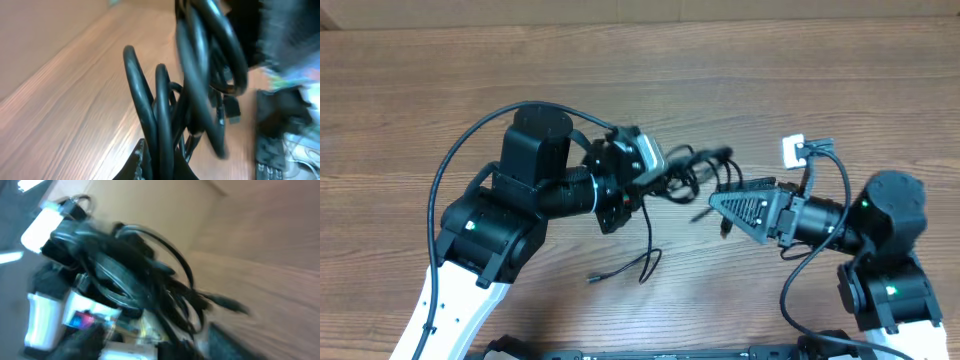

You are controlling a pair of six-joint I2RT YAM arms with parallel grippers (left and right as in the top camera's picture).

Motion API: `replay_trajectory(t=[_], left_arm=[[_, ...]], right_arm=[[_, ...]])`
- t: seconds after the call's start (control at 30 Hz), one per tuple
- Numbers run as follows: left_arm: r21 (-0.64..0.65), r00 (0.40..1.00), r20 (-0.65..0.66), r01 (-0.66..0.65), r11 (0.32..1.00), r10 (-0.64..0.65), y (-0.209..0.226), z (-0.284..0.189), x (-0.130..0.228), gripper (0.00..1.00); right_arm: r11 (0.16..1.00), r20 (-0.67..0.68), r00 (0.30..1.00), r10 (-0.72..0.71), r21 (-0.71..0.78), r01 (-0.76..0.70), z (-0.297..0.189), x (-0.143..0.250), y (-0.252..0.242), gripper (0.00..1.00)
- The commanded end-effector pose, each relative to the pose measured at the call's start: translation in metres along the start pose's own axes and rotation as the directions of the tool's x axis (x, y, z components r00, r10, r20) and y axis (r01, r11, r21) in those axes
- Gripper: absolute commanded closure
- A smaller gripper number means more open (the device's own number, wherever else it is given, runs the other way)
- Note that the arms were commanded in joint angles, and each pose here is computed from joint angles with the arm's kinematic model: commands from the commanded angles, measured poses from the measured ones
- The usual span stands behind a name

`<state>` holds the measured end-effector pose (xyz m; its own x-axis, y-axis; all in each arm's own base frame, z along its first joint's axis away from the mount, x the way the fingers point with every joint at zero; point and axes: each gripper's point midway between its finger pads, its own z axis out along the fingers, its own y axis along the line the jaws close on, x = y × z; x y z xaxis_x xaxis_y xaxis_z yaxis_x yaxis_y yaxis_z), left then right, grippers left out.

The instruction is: Untangle cables

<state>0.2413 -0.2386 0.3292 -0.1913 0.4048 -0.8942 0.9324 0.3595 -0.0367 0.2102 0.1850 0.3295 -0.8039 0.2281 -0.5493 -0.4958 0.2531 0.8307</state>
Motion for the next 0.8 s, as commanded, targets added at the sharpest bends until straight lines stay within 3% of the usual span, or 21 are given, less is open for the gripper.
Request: replay_trajectory(t=[0.0, 0.1, 0.4, 0.53, 0.67, 0.77], left_arm=[[-0.264, 0.986, -0.040, 0.147, 0.953, -0.163, 0.040, -0.013, 0.011, 0.96], [-0.343, 0.969, -0.068, 0.202, 0.917, -0.239, 0.050, -0.018, 0.024, 0.96], [-0.411, 0.931, -0.106, 0.278, 0.868, -0.349, 0.054, -0.023, 0.045, 0.96], [-0.365, 0.918, -0.138, 0.301, 0.881, -0.370, 0.045, -0.019, 0.051, 0.96], [-0.230, 0.907, -0.161, 0.349, 0.908, -0.389, 0.024, -0.005, 0.050, 0.96], [-0.202, 0.882, -0.179, 0.400, 0.894, -0.435, 0.017, 0.005, 0.053, 0.96]], right_arm=[[0.992, 0.036, 0.997, -0.075, 0.106, 0.071, 0.000, -0.007, -0.021, 0.14], [0.985, 0.032, 0.998, -0.055, 0.165, 0.049, -0.001, -0.003, -0.036, 0.02], [0.974, 0.005, 0.988, -0.151, 0.173, 0.148, -0.002, 0.000, -0.037, 0.00], [0.956, -0.054, 0.959, -0.278, 0.085, 0.282, 0.000, 0.010, -0.025, 0.00], [0.919, -0.073, 0.917, -0.392, 0.003, 0.393, 0.001, 0.016, -0.012, 0.01], [0.898, -0.069, 0.895, -0.440, -0.028, 0.439, 0.003, 0.016, -0.005, 0.01]])
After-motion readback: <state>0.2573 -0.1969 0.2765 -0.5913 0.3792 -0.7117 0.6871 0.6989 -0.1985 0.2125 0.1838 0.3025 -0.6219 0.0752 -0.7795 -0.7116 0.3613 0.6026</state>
